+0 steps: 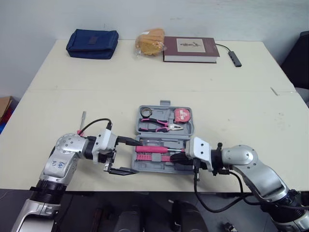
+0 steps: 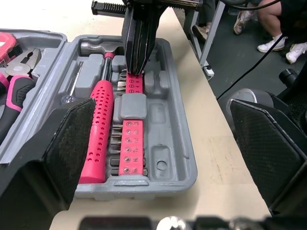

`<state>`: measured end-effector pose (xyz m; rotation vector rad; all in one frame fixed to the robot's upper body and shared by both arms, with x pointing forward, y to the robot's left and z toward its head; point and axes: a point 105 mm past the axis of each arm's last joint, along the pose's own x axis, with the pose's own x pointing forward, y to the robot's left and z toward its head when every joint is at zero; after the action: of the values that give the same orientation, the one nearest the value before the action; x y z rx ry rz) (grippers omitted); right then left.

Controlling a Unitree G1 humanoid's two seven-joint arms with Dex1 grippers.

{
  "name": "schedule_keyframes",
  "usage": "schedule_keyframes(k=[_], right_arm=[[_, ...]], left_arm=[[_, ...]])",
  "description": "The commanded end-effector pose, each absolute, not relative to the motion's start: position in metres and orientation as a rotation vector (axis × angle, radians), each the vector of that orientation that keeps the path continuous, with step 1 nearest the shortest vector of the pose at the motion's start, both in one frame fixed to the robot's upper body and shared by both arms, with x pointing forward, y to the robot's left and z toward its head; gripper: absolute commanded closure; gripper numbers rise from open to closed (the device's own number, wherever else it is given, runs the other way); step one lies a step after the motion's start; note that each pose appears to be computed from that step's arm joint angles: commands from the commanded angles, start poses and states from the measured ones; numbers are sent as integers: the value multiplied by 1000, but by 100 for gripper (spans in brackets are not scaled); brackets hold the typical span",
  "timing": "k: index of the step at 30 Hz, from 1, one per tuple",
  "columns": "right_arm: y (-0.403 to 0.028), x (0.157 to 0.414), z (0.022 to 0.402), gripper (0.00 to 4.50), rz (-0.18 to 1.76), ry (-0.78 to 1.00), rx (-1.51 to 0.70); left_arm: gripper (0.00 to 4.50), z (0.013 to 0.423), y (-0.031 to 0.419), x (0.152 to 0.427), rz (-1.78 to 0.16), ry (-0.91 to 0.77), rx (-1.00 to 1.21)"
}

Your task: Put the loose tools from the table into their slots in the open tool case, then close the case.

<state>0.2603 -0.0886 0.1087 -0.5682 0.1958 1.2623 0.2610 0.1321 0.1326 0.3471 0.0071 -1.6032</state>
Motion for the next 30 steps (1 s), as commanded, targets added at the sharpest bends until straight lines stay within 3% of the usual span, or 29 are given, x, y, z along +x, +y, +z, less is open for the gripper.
schedule_keyframes(k=[1, 5, 8, 12, 13, 17, 21, 25, 30], right_arm=[[-89, 258, 104, 447, 1240, 200, -532], [-104, 246, 149, 447, 1211, -82, -483], [-125, 236, 149, 447, 1209, -79, -567], [-191, 229, 176, 447, 955, -137, -557], [-211, 223, 180, 384, 879, -153, -603], [-264, 196, 175, 226, 753, -66, -768], [-325, 176, 179, 21, 500, -26, -768], [-385, 143, 160, 4, 289, 75, -746], [-413, 114, 138, 4, 185, 152, -720]], left_arm=[[0, 140, 137, 265, -1571, -34, 375], [0, 148, 153, 271, -1489, -36, 369], [0, 146, 170, 272, -1445, 10, 417], [0, 164, 244, 289, -1109, 40, 432], [0, 167, 261, 289, -1041, 48, 434], [0, 168, 315, 274, -820, 96, 406], [0, 169, 365, 269, -563, 89, 367], [0, 140, 413, 249, -352, 234, 269], [0, 140, 437, 245, -196, 238, 214]])
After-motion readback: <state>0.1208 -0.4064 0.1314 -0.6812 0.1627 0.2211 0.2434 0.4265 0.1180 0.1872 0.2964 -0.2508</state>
